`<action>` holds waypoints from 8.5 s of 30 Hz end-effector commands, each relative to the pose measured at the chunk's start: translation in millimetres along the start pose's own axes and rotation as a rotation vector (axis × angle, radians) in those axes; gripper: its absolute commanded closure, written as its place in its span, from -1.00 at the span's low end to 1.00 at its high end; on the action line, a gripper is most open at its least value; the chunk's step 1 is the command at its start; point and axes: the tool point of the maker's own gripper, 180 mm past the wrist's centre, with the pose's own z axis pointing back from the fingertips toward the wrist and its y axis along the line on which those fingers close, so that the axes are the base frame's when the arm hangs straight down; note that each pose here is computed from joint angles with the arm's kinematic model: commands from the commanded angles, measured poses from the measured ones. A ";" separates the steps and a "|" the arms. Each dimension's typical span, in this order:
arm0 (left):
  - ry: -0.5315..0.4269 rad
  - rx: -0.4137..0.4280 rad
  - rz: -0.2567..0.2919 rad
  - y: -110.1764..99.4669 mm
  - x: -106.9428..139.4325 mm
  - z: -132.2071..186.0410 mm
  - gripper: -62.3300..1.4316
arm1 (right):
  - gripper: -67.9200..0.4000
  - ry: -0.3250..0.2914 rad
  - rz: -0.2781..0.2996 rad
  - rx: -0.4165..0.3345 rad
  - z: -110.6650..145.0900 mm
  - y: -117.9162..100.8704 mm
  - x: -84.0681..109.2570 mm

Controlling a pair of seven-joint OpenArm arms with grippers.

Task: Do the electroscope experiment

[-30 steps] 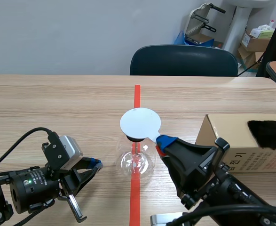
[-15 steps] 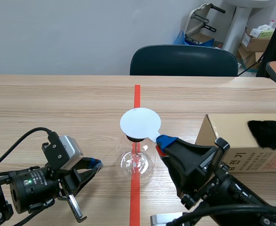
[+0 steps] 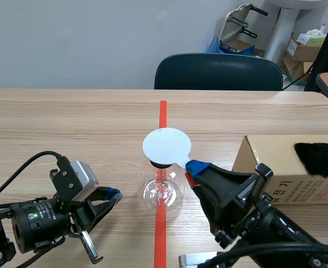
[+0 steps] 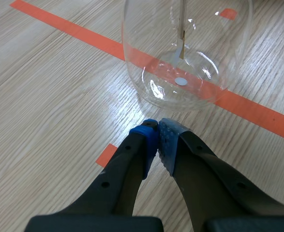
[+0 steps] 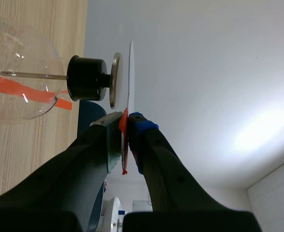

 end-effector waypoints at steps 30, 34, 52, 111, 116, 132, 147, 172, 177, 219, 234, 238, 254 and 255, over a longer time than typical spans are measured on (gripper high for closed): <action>-0.033 0.000 0.003 -1.7 9.3 -2.9 0.87 | 0.96 0.080 0.012 -0.034 -3.1 -9.4 -18.1; -0.033 0.000 0.003 -1.7 9.3 -2.9 0.87 | 0.96 0.192 0.007 -0.035 -0.3 -9.7 -38.3; -0.032 -0.001 0.005 -2.7 8.6 -2.4 0.87 | 0.96 0.655 -0.031 -0.038 33.7 -7.9 -113.6; -0.023 -0.002 0.011 -5.6 5.1 -0.7 0.87 | 0.96 0.020 -0.006 -0.040 -3.5 -10.5 -7.4; -0.035 -0.004 0.014 -7.2 7.8 -2.2 0.87 | 0.96 0.020 -0.006 -0.040 -3.5 -10.5 -7.4; -0.034 -0.005 0.018 -8.9 8.2 -4.1 0.87 | 0.96 0.278 -0.018 -0.041 3.4 -10.1 -53.5; -0.044 -0.006 0.019 -9.3 10.1 -4.3 0.87 | 0.96 0.614 -0.024 -0.038 29.4 -8.4 -107.8; -0.038 -0.006 0.019 -9.1 8.9 -4.2 0.87 | 0.96 0.328 -0.013 -0.038 6.1 -9.6 -61.8; -0.039 -0.006 0.019 -9.2 9.1 -4.3 0.87 | 0.96 0.209 0.008 -0.034 0.3 -9.5 -41.1; -0.033 -0.005 0.017 -8.2 7.8 -3.5 0.87 | 0.96 0.034 0.024 -0.028 -3.5 -8.4 -9.8; -0.033 -0.005 0.018 -8.5 7.8 -3.6 0.87 | 0.96 0.426 0.016 -0.033 12.6 -9.7 -78.4; -0.033 -0.005 0.018 -8.4 7.7 -3.5 0.87 | 0.96 0.513 0.015 -0.033 19.8 -9.7 -92.3; -0.033 -0.005 0.018 -8.6 7.7 -3.5 0.87 | 0.96 0.639 0.013 -0.035 32.2 -9.8 -111.3; -0.032 -0.005 0.018 -8.5 7.6 -3.4 0.87 | 0.96 0.639 0.013 -0.035 32.2 -9.8 -111.3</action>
